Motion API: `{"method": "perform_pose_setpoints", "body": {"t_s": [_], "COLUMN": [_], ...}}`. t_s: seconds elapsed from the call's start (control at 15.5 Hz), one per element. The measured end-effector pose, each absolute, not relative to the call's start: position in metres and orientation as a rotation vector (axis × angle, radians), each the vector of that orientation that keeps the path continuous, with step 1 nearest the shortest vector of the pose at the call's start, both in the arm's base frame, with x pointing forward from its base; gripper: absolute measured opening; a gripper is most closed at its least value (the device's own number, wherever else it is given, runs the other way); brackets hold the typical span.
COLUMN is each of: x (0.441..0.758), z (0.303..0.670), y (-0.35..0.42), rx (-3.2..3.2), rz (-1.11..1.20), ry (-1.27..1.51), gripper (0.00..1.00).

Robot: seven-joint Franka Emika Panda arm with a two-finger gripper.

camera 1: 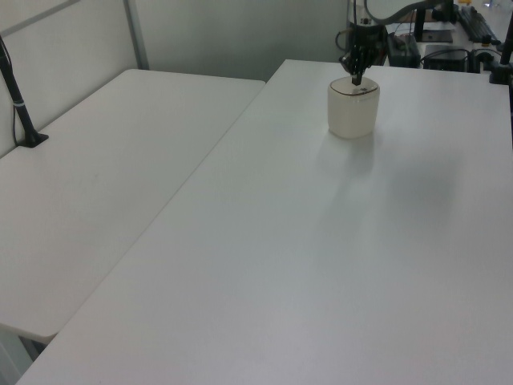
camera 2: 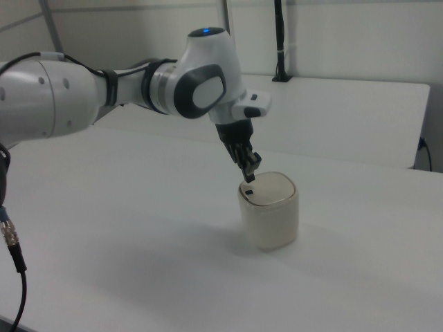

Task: Open the trash bin

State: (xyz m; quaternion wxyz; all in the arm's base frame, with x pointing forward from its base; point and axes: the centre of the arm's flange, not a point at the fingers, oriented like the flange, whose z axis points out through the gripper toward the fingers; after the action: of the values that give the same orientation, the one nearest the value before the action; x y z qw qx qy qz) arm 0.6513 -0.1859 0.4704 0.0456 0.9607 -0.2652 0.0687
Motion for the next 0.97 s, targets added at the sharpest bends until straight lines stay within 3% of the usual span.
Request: {"method": "perform_pose_setpoints", "body": {"t_s": [0.45, 0.97], "x": [0.627, 0.613], "z": [0.544, 0.565], "y": [-0.056, 0.021], "rx": [3.023, 3.050], "rz": [0.078, 0.059], "ry": [-0.410, -0.064], "gripper": [0.08, 0.13]}}
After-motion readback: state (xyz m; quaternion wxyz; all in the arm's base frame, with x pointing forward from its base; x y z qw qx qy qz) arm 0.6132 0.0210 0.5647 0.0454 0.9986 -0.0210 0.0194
